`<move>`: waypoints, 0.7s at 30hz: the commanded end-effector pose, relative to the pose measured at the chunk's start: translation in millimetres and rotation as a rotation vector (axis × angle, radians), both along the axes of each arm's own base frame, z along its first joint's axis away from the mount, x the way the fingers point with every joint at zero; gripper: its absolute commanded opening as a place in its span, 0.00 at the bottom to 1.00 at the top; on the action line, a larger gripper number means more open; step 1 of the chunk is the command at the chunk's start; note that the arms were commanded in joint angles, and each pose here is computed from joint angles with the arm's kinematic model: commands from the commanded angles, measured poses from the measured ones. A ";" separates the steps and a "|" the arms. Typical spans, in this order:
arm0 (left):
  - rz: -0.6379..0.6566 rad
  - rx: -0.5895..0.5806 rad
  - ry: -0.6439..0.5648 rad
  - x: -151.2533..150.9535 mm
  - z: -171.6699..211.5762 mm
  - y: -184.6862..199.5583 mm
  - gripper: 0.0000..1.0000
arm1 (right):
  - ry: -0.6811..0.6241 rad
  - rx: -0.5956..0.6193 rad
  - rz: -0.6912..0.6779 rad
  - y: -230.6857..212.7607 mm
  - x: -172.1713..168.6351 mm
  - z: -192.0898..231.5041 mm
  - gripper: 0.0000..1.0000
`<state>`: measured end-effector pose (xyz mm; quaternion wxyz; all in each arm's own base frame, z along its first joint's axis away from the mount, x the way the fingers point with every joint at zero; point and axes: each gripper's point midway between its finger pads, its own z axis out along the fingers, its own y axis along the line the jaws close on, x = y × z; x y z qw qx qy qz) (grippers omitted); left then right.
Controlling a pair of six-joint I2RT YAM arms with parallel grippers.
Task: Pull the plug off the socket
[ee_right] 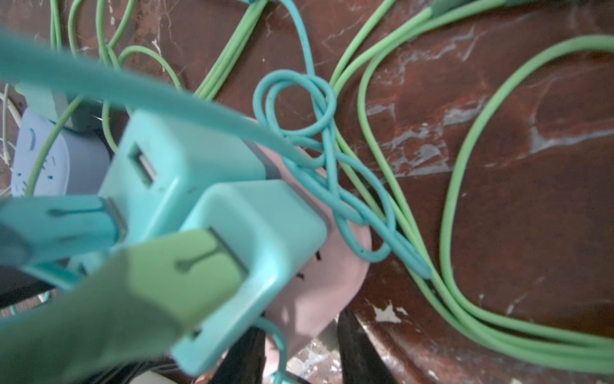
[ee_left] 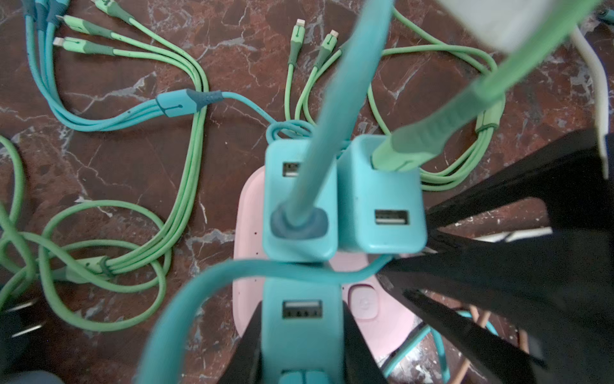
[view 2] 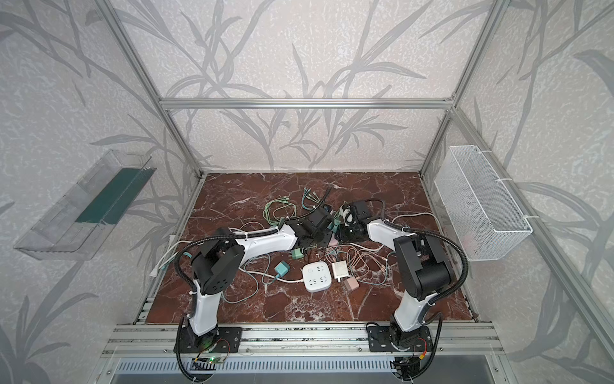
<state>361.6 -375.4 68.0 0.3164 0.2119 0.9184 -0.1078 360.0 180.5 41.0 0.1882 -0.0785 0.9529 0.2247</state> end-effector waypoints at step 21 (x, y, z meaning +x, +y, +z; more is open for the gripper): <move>-0.054 -0.168 -0.170 12.7 64.1 -35.0 0.08 | 0.079 -0.091 0.022 -6.0 -9.0 -21.6 0.36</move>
